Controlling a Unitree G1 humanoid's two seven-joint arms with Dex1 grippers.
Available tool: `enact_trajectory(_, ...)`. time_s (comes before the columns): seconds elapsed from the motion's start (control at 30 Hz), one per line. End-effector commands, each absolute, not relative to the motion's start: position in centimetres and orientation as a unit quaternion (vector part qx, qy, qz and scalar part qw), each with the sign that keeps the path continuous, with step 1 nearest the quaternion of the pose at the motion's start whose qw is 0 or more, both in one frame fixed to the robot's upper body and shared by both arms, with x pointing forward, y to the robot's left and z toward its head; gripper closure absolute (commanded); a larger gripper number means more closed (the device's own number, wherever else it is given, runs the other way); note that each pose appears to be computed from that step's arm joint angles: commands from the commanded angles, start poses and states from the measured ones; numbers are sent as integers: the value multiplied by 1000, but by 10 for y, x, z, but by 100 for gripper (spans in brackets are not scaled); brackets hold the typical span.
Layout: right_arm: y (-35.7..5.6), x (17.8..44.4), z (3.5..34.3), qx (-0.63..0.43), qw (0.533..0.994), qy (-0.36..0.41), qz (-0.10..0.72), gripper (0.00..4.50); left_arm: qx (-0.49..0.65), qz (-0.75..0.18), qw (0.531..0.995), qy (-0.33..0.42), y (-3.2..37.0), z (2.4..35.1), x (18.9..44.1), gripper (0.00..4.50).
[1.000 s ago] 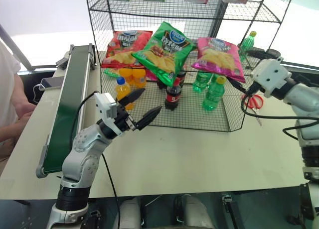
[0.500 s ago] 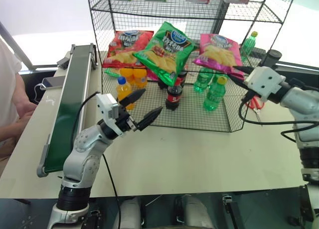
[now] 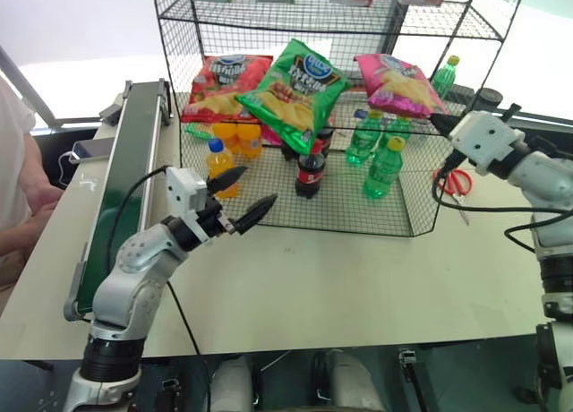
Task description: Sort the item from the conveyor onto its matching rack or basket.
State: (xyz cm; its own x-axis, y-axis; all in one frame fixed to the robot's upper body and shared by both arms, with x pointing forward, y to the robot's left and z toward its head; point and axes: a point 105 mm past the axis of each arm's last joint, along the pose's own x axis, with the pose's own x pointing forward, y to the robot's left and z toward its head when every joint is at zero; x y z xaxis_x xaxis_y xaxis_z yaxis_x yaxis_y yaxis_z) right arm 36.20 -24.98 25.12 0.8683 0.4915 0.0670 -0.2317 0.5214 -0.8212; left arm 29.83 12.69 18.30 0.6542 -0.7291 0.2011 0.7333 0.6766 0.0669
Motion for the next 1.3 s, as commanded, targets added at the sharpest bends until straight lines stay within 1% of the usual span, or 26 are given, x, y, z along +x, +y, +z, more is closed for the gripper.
enact_trajectory(0.03, -247, 344, 277, -396, 869, -194, 225, 448, 11, -397, 908, -132, 136, 200, 292, 0)
enact_trajectory(0.13, -248, 336, 279, -345, 887, -189, 240, 448, 24, -386, 914, -123, 144, 198, 295, 0)
enact_trajectory(0.2, -249, 334, 279, -332, 892, -187, 243, 448, 26, -385, 916, -113, 146, 196, 296, 0)
enact_trajectory(0.3, -263, 344, 268, -420, 872, -153, 198, 448, 29, -380, 917, -116, 147, 197, 300, 0)
enact_trajectory(0.4, -262, 349, 269, -423, 871, -158, 195, 448, 29, -371, 920, -123, 146, 199, 303, 0)
enact_trajectory(0.5, -257, 350, 262, -427, 865, -148, 219, 448, 32, -373, 919, -123, 143, 198, 303, 0)
enact_trajectory(0.57, -256, 349, 260, -423, 864, -148, 228, 393, 32, -375, 918, -124, 141, 198, 301, 0)
enact_trajectory(0.63, -256, 352, 260, -448, 854, -148, 220, 317, 32, -374, 919, -123, 140, 197, 300, 0)
enact_trajectory(0.67, -259, 354, 262, -469, 847, -149, 203, 257, 32, -376, 918, -119, 140, 196, 299, 0)
enact_trajectory(0.77, -268, 361, 269, -499, 837, -153, 165, 107, 34, -376, 918, -118, 141, 195, 296, 0)
enact_trajectory(0.83, -269, 361, 271, -494, 838, -158, 169, 3, 36, -376, 919, -115, 142, 194, 296, 0)
enact_trajectory(0.93, -264, 355, 272, -470, 845, -169, 193, 3, 38, -375, 919, -111, 145, 194, 296, 0)
enact_trajectory(0.97, -259, 350, 268, -457, 846, -167, 220, 3, 39, -378, 919, -107, 146, 192, 294, 0)
enact_trajectory(1.0, -248, 338, 261, -430, 845, -164, 273, 3, 40, -381, 918, -101, 147, 191, 293, 0)
enact_trajectory(1.03, -242, 328, 257, -400, 849, -158, 308, 3, 42, -384, 917, -95, 149, 189, 291, 0)
enact_trajectory(1.07, -239, 320, 258, -372, 854, -160, 326, 3, 46, -384, 917, -91, 151, 187, 290, 0)
enact_trajectory(1.13, -240, 310, 264, -341, 862, -164, 336, 3, 55, -377, 920, -89, 156, 186, 290, 0)
enact_trajectory(1.17, -241, 306, 272, -317, 872, -173, 332, 3, 58, -379, 920, -84, 158, 185, 289, 0)
enact_trajectory(1.23, -242, 295, 285, -248, 890, -184, 336, 3, 58, -375, 922, -80, 167, 187, 290, 0)
enact_trajectory(1.3, -239, 283, 284, -197, 897, -165, 360, 3, 64, -371, 923, -73, 176, 188, 292, 0)
